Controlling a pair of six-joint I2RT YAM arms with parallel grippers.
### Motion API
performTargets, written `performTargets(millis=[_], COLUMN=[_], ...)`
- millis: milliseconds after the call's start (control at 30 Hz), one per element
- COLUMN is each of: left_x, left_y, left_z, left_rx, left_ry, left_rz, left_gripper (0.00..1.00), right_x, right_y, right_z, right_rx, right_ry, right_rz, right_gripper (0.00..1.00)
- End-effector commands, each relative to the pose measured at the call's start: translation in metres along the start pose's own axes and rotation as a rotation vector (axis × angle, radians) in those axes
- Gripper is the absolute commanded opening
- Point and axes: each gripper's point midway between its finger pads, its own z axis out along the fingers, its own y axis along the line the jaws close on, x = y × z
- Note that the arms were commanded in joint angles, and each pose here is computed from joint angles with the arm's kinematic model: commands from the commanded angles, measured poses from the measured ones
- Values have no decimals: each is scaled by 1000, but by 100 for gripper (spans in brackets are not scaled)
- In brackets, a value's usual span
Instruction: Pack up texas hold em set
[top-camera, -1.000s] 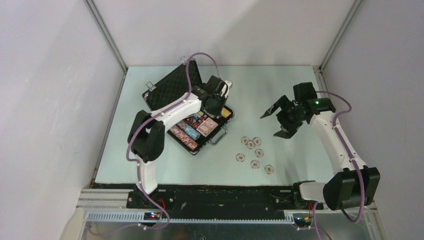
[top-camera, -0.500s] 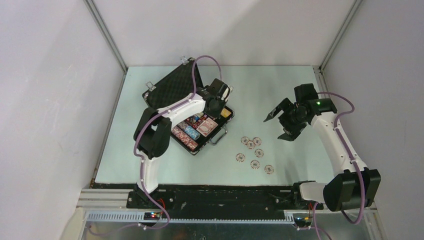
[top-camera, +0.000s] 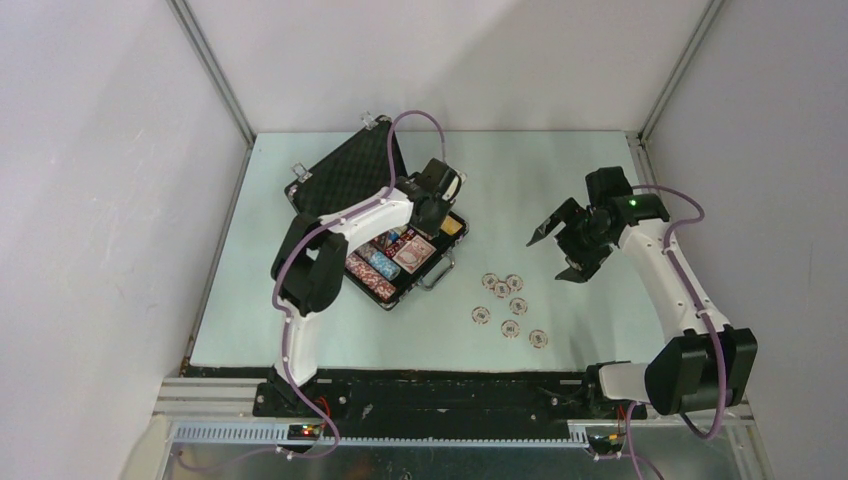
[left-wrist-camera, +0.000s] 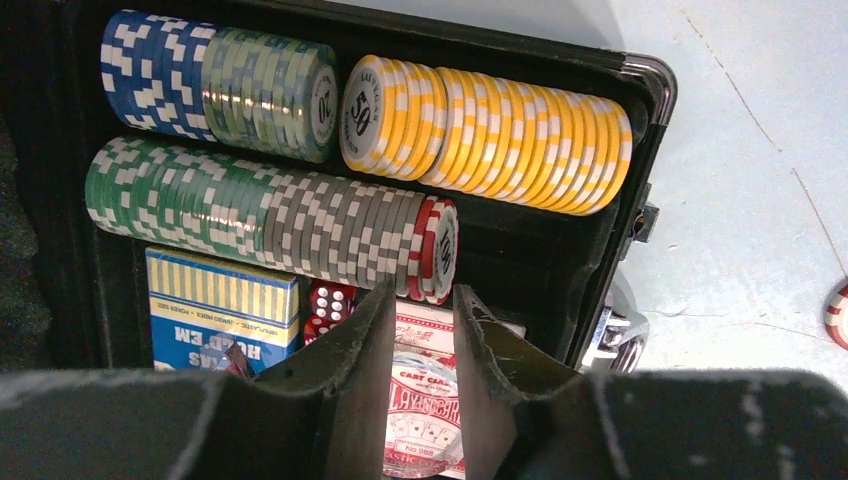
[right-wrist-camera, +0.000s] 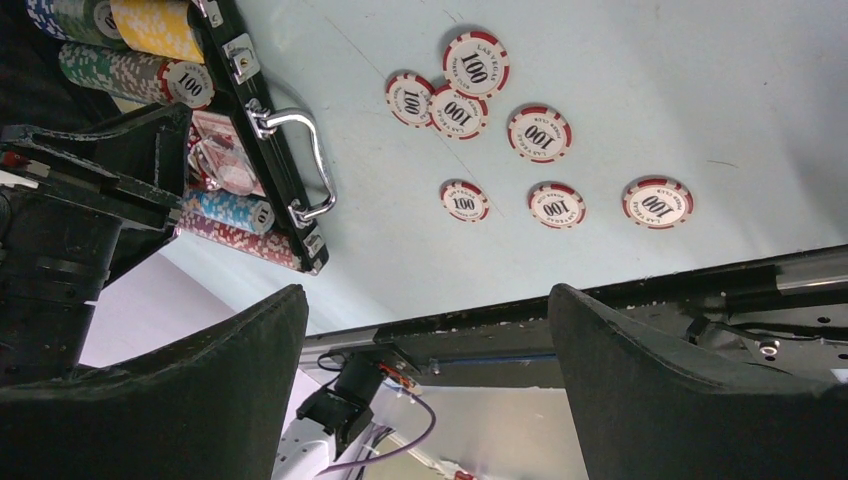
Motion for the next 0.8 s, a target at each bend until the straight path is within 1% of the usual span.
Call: performTargets(millis=[0, 133, 300, 367, 433, 500, 533, 567, 600, 633, 667, 700, 733, 767], left_x=[-26, -26, -36, -38, -42, -45, -47, -47, -49, -50, -51, -51, -50, -49], left_y=[7, 9, 13, 15, 14, 10, 10, 10, 13, 15, 18, 22, 26, 30], left_z=[-4, -10, -27, -34, -44, -55, -64, -69, -80, -86, -98, -105, -117, -122], left_rx=[-29, -34, -51, -56, -43, -16, -7, -7, -13, -25, -29, -46, -53, -74], left_ry=[-70, -82, -126, -136, -154, -176, -199, -213, -249, -270, -312, -333, -368, -381], left_rz=[17, 12, 2, -5, -19, -38, -49, -68, -84, -105, -121, -143, -159, -181], left_gripper=[34, 34, 34, 34, 36, 45, 55, 62, 77, 85, 96, 98, 99, 99], right_x=[-3, -3, -3, -3, -3, -2, -3, -3, -5, -5, -11, -12, -19, -27], right_y=[-1, -2, 1, -2, -12, -16, -17, -17, -15, -17, -13, -12, -3, -4], right_z=[0, 1, 6, 10, 15, 21, 25, 26, 27, 26, 24, 21, 15, 9], right_rx=[5, 9, 5, 21, 80, 103, 119, 125, 134, 157, 176, 192, 192, 222], right_ry=[-7, 0, 16, 29, 36, 56, 56, 54, 44, 39, 5, -9, -64, -122], right_rz=[-10, -12, -25, -33, -28, -59, -78, -90, -118, -128, -163, -184, -238, -265], right_gripper=[92, 92, 93, 95, 99, 99, 100, 100, 100, 100, 100, 100, 100, 100])
